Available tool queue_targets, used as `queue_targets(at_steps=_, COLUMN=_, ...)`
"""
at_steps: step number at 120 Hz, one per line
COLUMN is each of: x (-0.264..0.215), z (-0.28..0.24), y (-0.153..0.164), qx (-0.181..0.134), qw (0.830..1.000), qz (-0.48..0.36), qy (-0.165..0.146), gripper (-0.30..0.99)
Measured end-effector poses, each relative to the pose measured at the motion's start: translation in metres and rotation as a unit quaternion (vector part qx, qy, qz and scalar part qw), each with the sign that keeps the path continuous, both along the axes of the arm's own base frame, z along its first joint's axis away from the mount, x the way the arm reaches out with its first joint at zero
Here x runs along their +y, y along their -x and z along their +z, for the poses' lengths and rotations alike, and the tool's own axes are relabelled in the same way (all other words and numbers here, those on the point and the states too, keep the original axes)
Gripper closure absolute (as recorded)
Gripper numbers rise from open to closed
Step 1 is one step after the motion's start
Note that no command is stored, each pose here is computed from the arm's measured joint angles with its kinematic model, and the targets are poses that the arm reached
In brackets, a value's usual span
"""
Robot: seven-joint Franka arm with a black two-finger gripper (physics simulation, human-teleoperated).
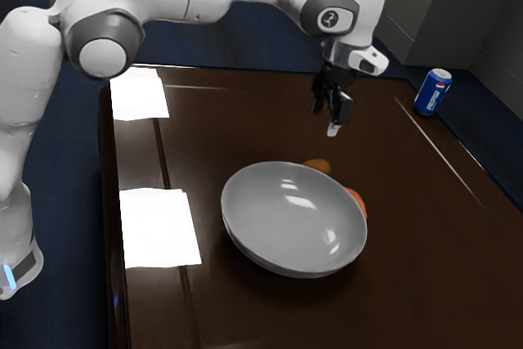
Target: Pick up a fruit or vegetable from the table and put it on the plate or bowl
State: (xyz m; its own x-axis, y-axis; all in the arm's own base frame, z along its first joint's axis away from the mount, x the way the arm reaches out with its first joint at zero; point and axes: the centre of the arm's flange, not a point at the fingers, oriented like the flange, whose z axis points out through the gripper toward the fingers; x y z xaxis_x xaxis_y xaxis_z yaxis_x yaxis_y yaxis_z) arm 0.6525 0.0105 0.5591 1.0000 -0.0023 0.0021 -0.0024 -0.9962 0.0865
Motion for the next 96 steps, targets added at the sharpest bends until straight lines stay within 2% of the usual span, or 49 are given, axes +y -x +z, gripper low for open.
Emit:
queue_targets(at_steps=16, x=0.019, z=-0.033, y=0.006, qx=0.008, qw=1.000, qz=0.024, qy=0.017, gripper=0.01)
queue_targets(at_steps=36, x=0.017, z=-0.050, y=0.002, qx=0.000, qw=0.999, qz=0.029, qy=0.030, gripper=0.01)
queue_targets(at_steps=60, x=0.003, z=-0.069, y=0.002, qx=0.006, qw=1.000, qz=0.008, qy=0.019, gripper=0.01)
queue_targets(at_steps=96, x=0.008, z=-0.097, y=-0.017, qx=0.012, qw=1.000, qz=0.007, qy=0.020, gripper=0.01)
